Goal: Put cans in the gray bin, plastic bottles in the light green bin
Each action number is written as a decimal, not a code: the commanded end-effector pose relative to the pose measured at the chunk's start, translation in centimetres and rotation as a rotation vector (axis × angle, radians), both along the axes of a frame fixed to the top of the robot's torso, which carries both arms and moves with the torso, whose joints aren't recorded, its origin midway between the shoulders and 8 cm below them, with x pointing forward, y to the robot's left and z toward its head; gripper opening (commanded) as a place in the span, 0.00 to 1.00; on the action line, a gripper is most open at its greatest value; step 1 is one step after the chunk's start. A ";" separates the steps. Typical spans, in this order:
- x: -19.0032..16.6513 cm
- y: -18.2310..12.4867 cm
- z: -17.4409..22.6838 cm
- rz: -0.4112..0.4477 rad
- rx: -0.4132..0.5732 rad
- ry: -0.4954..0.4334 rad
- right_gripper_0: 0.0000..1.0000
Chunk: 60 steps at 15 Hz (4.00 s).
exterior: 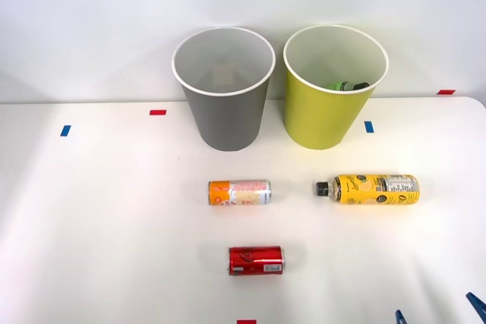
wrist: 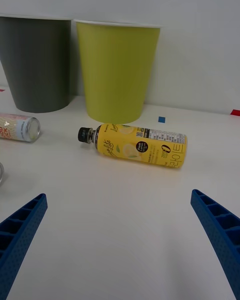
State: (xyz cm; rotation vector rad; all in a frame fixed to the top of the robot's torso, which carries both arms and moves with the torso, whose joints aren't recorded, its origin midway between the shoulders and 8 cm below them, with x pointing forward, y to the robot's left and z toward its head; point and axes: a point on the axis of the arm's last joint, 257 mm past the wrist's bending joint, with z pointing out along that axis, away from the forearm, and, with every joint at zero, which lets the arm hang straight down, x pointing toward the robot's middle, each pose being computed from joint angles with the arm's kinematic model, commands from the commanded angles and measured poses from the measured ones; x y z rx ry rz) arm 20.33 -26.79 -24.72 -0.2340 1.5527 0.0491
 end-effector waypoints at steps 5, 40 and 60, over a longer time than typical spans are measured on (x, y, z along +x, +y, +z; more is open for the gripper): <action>0.0 0.0 0.0 0.000 0.000 0.000 1.00; 0.0 0.0 0.0 0.000 0.000 0.000 1.00; 2.5 -1.0 0.3 -0.048 -0.016 0.027 1.00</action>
